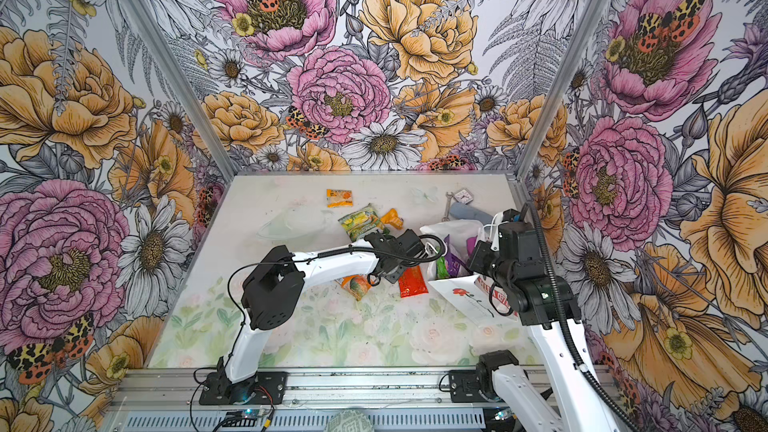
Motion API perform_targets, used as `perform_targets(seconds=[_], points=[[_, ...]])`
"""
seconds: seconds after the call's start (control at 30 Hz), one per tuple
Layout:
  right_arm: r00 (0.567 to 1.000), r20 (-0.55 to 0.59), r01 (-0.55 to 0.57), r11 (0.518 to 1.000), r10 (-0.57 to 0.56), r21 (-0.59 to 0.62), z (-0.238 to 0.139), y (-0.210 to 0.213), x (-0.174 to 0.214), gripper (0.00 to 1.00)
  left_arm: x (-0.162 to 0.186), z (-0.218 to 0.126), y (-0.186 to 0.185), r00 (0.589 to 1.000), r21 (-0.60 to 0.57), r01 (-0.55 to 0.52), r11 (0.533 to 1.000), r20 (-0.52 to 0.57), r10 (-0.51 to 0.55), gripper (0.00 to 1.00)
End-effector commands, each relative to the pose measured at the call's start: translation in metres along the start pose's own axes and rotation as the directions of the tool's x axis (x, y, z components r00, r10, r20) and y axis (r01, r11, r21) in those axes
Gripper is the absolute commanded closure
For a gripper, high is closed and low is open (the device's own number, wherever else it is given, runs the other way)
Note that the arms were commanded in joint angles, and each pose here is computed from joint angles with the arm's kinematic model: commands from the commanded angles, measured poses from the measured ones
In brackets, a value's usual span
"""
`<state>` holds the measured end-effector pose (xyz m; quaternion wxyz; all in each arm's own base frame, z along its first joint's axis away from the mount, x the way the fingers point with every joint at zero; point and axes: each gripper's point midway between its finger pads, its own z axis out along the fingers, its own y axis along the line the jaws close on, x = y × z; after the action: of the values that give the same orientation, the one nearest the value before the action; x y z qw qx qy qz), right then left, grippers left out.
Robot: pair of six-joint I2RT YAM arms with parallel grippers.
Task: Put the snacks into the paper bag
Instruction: 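Grasp the orange Fox's Fruits bag by its top edge with the left gripper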
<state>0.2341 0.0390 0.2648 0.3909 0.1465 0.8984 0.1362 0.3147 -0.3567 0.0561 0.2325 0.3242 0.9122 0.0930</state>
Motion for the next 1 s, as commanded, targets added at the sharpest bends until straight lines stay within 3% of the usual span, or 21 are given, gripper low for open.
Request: perform_targets(seconds=[0.0, 0.37, 0.47, 0.6, 0.77, 0.97], points=[[0.978, 0.210, -0.001, 0.999, 0.011, -0.049, -0.026, 0.014, -0.047, 1.00, 0.014, 0.005, 0.005, 0.996, -0.041, -0.066, 0.997, -0.057, 0.064, 0.42], [0.977, 0.211, -0.030, 0.999, 0.033, -0.014, -0.026, 0.004, -0.046, 1.00, 0.038, 0.026, 0.023, 0.990, -0.095, -0.058, 0.994, -0.130, 0.046, 0.54], [0.976, 0.213, -0.033, 0.999, 0.035, -0.014, -0.026, 0.004, -0.046, 1.00, 0.036, 0.026, 0.023, 0.991, -0.100, -0.054, 0.993, -0.124, 0.041, 0.62], [0.977, 0.209, -0.034, 0.999, 0.037, -0.018, -0.026, 0.005, -0.045, 1.00, 0.036, 0.021, 0.027, 0.994, -0.122, -0.026, 0.992, -0.109, 0.012, 0.82], [0.977, 0.207, -0.038, 0.999, 0.041, -0.019, -0.025, 0.004, -0.045, 1.00, 0.032, 0.005, 0.037, 0.998, -0.142, 0.040, 0.989, -0.032, -0.045, 0.98], [0.979, 0.197, -0.043, 0.999, 0.047, -0.023, -0.023, 0.004, -0.042, 1.00, 0.026, -0.029, 0.051, 0.970, -0.055, 0.212, 0.976, 0.131, -0.203, 1.00]])
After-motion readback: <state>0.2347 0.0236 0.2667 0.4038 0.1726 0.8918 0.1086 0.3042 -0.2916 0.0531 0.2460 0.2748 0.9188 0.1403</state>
